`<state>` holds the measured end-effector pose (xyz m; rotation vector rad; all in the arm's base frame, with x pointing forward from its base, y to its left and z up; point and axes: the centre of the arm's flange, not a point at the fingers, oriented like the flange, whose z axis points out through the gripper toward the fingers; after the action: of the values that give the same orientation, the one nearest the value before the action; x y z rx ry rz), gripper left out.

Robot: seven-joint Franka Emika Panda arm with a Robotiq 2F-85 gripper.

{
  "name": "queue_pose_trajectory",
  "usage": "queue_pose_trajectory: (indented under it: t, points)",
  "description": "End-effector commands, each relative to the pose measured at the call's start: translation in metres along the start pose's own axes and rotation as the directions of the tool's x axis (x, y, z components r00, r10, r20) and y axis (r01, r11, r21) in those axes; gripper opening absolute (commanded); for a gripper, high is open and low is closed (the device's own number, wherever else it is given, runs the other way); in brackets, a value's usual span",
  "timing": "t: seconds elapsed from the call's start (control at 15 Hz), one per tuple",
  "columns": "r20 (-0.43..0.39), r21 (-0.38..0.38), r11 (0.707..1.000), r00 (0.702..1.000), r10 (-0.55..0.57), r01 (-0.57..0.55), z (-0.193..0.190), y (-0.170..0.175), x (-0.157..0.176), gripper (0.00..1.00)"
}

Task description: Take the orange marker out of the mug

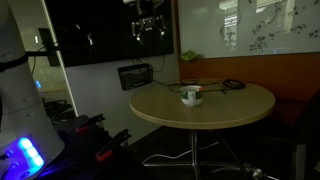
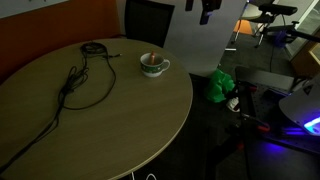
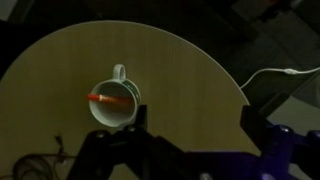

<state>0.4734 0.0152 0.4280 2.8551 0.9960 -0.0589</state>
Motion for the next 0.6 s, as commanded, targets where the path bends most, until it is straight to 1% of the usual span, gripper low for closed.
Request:
queue_pose_trajectory:
  t: [0.0,0.07,0.13,0.2,0.33,0.53]
  points:
    - [0.052,-0.060,0.980,0.981,-0.186,0.189,0.036,0.024,0.013,1.00]
    - [0.079,-0.085,0.971,0.972,-0.219,0.226,0.048,0.028,0.016,1.00]
    - [0.105,-0.084,0.970,0.970,-0.220,0.229,0.057,0.032,0.019,1.00]
    - [0.082,-0.054,0.982,0.981,-0.175,0.180,0.053,0.021,0.011,1.00]
    - [0.096,-0.045,0.982,0.979,-0.180,0.185,0.062,0.023,0.013,1.00]
    - [0.087,-0.055,0.981,0.980,-0.180,0.185,0.056,0.022,0.013,1.00]
